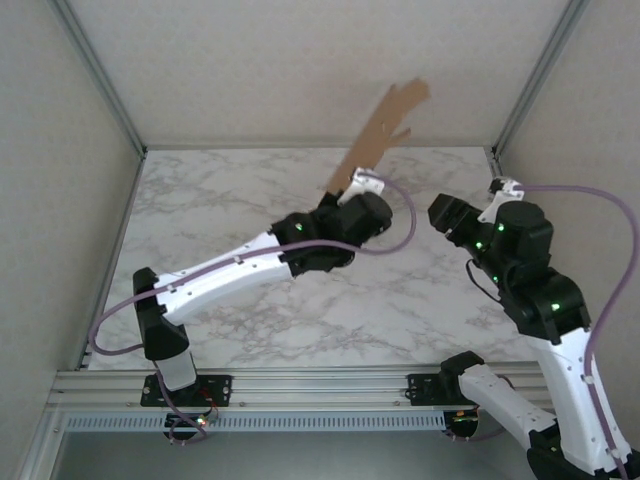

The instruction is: Fold the paper box

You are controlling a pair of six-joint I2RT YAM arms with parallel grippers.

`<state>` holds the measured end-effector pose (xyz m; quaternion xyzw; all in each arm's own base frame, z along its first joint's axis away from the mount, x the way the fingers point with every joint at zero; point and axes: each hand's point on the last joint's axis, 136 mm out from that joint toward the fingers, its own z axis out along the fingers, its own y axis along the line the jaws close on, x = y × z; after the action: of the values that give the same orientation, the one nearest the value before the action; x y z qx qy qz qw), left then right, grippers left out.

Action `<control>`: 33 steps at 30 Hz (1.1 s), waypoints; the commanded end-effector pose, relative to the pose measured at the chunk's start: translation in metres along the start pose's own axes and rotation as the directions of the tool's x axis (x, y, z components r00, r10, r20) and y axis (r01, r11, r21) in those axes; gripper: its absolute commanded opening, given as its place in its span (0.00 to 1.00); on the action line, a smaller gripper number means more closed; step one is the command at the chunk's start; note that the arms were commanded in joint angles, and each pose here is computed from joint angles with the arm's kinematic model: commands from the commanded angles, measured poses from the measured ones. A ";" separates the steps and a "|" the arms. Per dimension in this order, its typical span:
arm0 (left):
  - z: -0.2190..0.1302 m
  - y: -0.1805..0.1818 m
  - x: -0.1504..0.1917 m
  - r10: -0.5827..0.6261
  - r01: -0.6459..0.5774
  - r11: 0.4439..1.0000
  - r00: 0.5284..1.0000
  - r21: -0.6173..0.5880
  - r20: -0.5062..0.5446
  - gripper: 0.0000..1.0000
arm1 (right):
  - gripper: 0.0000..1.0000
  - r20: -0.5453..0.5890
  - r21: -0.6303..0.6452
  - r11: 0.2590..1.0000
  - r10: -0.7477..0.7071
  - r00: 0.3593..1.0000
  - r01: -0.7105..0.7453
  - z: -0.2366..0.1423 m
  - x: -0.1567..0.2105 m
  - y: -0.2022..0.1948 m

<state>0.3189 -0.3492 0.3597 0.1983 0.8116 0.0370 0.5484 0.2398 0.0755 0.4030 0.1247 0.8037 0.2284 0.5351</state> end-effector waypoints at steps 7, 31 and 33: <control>-0.048 0.005 -0.070 -0.400 0.363 0.804 0.916 0.470 -0.024 0.00 | 0.78 0.065 -0.007 0.997 -0.074 0.995 0.075 -0.020 -0.041 0.020; 0.133 0.003 0.255 -0.559 0.920 0.329 0.372 0.213 -0.741 0.12 | 0.58 -0.581 0.170 0.962 -0.078 0.810 0.215 0.203 0.179 -0.059; 0.136 0.005 0.266 -0.549 0.909 0.375 0.375 0.182 -0.747 0.12 | 0.54 -0.610 0.182 0.956 -0.075 0.789 0.231 0.211 0.194 -0.068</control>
<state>0.3472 -0.2737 0.0728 -0.0915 0.8883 -0.4342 0.1185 0.3528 0.1512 0.1528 0.0542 0.9591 0.1221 0.2494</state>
